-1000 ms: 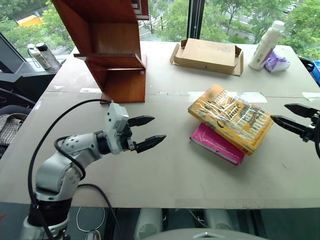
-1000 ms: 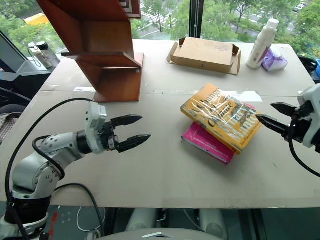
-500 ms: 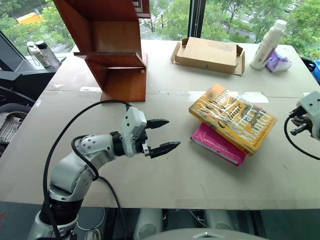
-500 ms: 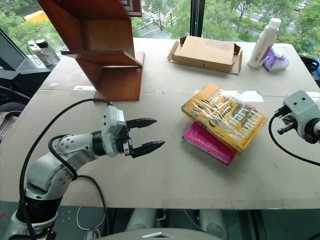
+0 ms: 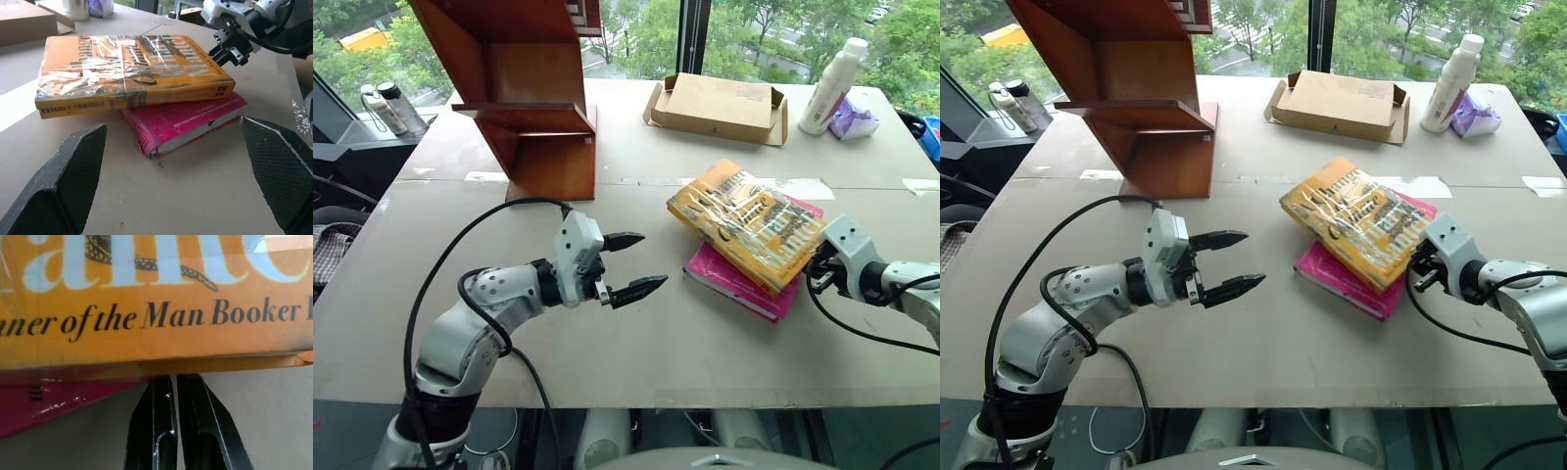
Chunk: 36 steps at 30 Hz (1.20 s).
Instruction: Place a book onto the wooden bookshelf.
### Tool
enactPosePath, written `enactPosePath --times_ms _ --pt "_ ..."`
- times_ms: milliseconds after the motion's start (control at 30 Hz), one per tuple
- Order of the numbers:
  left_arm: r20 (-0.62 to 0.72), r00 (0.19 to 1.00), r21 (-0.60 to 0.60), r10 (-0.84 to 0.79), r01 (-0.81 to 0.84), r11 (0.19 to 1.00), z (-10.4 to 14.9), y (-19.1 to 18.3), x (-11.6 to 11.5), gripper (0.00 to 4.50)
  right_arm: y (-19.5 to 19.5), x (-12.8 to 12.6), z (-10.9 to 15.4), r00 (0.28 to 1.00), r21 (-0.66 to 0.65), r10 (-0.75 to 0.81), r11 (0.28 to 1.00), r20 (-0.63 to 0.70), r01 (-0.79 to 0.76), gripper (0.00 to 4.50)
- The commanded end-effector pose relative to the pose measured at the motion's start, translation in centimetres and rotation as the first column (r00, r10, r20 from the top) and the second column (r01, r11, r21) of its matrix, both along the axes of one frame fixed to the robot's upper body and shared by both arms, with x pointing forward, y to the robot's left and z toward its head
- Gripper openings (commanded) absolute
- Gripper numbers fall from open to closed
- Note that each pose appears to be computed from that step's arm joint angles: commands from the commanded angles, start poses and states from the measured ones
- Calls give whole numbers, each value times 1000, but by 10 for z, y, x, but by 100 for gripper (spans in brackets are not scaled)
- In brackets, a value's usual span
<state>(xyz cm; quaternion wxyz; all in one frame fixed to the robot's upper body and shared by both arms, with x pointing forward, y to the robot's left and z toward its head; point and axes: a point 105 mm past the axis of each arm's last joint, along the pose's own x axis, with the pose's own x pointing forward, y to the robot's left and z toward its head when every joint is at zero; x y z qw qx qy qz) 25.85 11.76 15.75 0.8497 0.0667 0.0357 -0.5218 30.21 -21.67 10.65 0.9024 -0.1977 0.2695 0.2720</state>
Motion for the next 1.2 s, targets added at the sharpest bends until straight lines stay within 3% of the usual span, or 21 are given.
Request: enactPosePath --times_ms 33,300,533,667,767,833,867,900,967,1033,1067,1133,1200 --pt "26 999 3 44 -44 999 4 14 2 450 18 6 14 995 23 62 998 79 -64 4" --pt "14 996 25 87 -87 996 0 31 -1 450 36 8 15 981 64 125 989 152 -135 4" --pt "3 991 -42 132 -131 990 12 30 9 450 3 -12 28 982 62 128 989 139 -138 4" --pt "-128 978 -133 165 -182 974 17 24 22 450 3 -40 44 962 152 214 959 169 -240 4" --pt "-333 914 -115 232 -283 952 7 25 38 450 8 -55 62 937 225 234 929 258 -294 4" --pt "-477 858 -157 192 -299 941 2 21 45 450 11 -64 75 923 309 219 896 317 -319 4" --pt "-514 841 -167 169 -292 942 1 17 48 450 14 -71 78 918 336 224 881 328 -335 54" --pt "-542 826 -184 156 -298 937 1 15 52 450 17 -77 81 912 363 223 864 344 -349 65" --pt "-607 781 -216 146 -339 916 0 13 64 450 22 -84 90 899 395 207 844 386 -364 148" --pt "-674 731 -259 108 -370 892 2 9 79 450 25 -91 104 871 391 193 835 451 -387 269" --pt "-699 709 -274 89 -382 883 3 7 86 450 27 -94 111 858 383 192 833 476 -399 297" --pt "-738 673 -299 53 -397 868 5 1 97 450 30 -98 123 835 371 193 828 515 -420 396" --pt "-764 645 -312 22 -399 863 7 -4 102 450 30 -99 132 822 366 184 828 540 -426 446"
